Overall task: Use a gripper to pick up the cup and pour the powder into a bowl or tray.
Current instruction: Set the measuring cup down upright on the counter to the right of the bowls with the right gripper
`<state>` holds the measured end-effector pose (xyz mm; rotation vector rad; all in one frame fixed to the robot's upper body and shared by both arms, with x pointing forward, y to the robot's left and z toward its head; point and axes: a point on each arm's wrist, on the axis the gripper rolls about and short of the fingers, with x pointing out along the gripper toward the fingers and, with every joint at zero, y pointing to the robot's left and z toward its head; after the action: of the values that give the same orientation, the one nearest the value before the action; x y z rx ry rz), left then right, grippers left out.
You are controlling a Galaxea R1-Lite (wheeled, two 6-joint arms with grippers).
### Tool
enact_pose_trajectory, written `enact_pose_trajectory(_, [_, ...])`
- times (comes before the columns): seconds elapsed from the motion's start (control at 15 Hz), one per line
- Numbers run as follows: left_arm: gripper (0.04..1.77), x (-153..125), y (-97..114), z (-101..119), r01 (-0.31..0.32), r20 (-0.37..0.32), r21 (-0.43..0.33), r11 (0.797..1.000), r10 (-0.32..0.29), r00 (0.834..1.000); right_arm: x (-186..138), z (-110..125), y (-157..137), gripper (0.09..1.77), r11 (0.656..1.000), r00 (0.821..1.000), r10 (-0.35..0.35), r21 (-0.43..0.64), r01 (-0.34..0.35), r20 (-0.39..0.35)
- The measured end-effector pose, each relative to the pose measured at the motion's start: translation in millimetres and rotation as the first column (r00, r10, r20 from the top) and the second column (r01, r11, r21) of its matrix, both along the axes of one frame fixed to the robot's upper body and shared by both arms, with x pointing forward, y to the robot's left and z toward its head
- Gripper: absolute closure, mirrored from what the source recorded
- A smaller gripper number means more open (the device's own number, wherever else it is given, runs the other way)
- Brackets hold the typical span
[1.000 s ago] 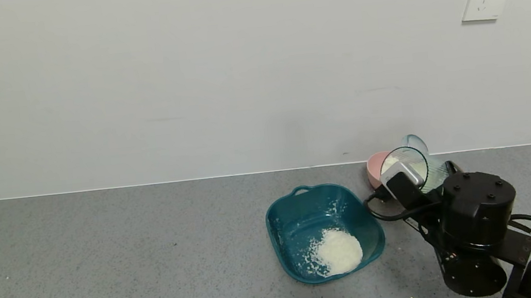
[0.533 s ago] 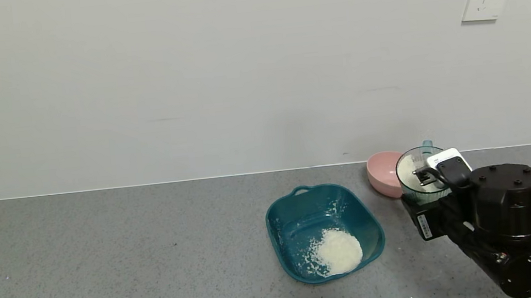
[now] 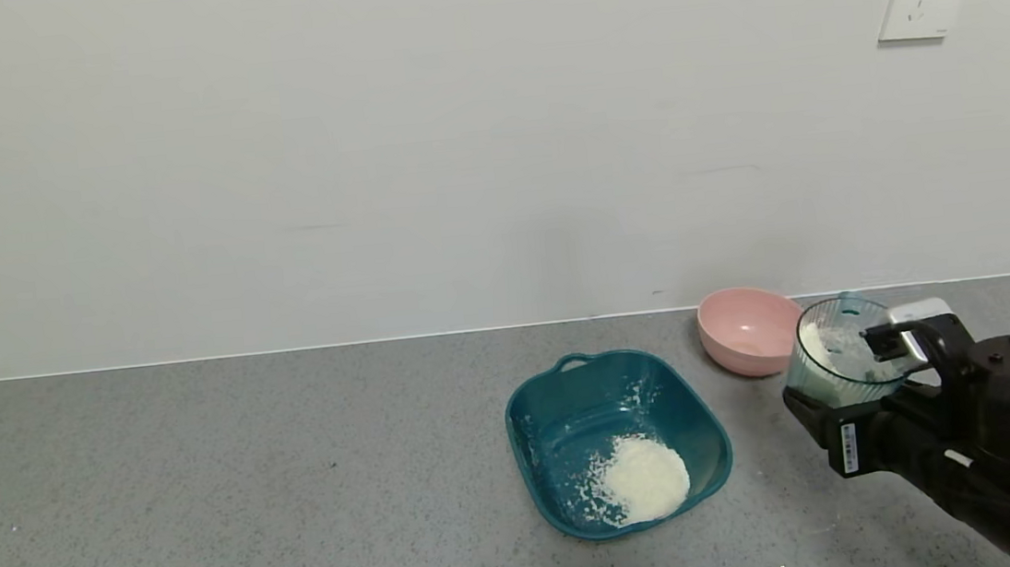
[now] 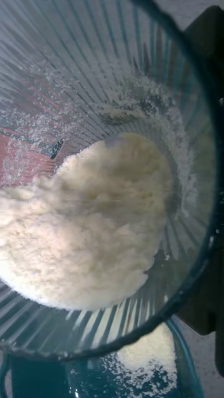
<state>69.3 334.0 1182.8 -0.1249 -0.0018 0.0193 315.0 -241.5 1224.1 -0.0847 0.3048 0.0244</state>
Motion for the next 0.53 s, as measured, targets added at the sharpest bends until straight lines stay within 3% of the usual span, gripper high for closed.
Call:
enact_pose_trajectory(0.27, [0.09,0.0,0.0,0.0,0.0,0.0,0.0,1.0,0.0,1.0,-1.1,-6.3,-15.4,0.56,0.998,1.0,0.003,0.056,-0.004,0.017])
enact_pose_trajectory(0.53, [0.09,0.0,0.0,0.0,0.0,0.0,0.0,1.0,0.0,1.0,-1.2,-19.6,-22.8,0.56,0.999,0.999,-0.016,0.052,0.017,-0.032])
